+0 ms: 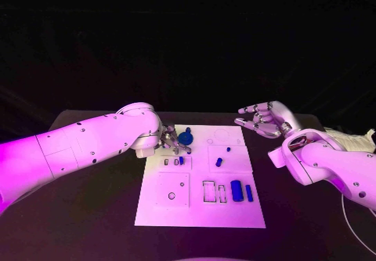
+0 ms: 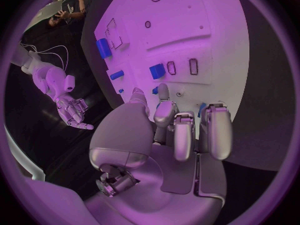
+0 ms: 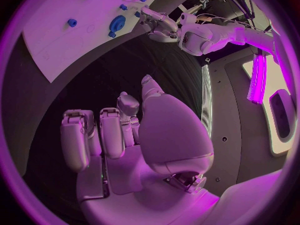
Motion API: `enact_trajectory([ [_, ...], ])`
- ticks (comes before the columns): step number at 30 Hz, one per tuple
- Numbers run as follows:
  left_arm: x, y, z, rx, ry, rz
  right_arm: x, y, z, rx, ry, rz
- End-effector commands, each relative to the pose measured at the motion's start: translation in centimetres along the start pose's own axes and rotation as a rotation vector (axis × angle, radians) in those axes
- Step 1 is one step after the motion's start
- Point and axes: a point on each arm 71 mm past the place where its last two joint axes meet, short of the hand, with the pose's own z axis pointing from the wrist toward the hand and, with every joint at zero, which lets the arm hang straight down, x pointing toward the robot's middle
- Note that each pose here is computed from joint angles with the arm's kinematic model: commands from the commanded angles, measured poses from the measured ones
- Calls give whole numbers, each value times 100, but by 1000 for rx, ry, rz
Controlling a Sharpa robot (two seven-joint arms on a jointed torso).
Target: Assemble the parts on the task board
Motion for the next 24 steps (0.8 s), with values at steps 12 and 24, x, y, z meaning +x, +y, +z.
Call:
enact_trajectory([
  [12,50,-80,45,-14,57,69,36,-12,21,17,20,6],
  [24,94,-99,81,-21,95,99,43,-23,24,27,30,13],
])
